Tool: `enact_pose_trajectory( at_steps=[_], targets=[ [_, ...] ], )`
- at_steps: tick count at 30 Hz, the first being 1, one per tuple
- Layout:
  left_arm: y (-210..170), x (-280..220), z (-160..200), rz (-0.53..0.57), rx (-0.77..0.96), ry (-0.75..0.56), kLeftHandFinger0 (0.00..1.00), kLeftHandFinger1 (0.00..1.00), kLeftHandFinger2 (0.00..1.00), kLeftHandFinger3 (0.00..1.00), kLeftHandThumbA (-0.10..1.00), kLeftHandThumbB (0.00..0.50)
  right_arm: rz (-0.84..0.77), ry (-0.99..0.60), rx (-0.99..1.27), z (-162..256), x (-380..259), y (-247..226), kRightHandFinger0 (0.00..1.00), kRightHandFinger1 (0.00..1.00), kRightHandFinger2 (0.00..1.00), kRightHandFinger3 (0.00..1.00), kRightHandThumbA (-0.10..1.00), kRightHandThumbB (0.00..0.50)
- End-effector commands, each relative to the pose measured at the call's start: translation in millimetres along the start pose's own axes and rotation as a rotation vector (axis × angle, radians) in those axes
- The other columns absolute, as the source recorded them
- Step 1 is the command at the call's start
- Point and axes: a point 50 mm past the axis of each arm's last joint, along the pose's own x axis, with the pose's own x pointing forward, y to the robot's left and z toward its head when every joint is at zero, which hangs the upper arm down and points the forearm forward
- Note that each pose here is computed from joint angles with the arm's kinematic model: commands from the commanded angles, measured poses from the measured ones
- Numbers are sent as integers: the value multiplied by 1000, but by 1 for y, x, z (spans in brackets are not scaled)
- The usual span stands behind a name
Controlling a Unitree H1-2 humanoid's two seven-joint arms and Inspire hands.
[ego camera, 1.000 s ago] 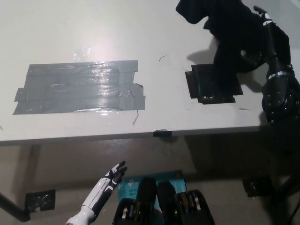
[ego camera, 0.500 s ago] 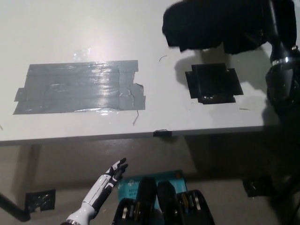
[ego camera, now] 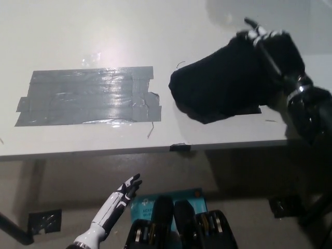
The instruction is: A person hands a black t-shirt to the robot and rhe robot picks it up with its right hand and places it on the black spot on the desk infron tof it
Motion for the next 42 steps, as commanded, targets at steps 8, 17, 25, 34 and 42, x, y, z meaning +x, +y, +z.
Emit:
enact_pose_trajectory(
  at_steps=[8, 17, 25, 34, 42],
  targets=[
    [11, 10, 15, -24, 48, -67, 1000, 1000, 1000, 1000, 1000, 500, 735, 179, 32, 21, -18, 55, 1000, 1000, 1000, 1000, 323, 482],
    [13, 14, 17, -39, 43, -75, 1000, 1000, 1000, 1000, 1000, 500, 1078, -133, 463, 50, -19, -53, 1000, 1000, 1000, 1000, 670, 500],
    [12, 15, 17, -46, 47, -74, 1000, 1000, 1000, 1000, 1000, 500, 808, -446, 942, 86, -50, -171, 1000, 1000, 1000, 1000, 1000, 484],
    [15, 17, 19, -41, 59, -86, 1000, 1000, 1000, 1000, 1000, 500, 552, -566, 1088, 75, -70, -230, 1000, 1000, 1000, 1000, 1000, 500],
    [16, 18, 20, -39, 57, -90, 1000, 1000, 1000, 1000, 1000, 500, 423, -609, 1071, 53, -94, -265, 1000, 1000, 1000, 1000, 1000, 500]
  ],
)
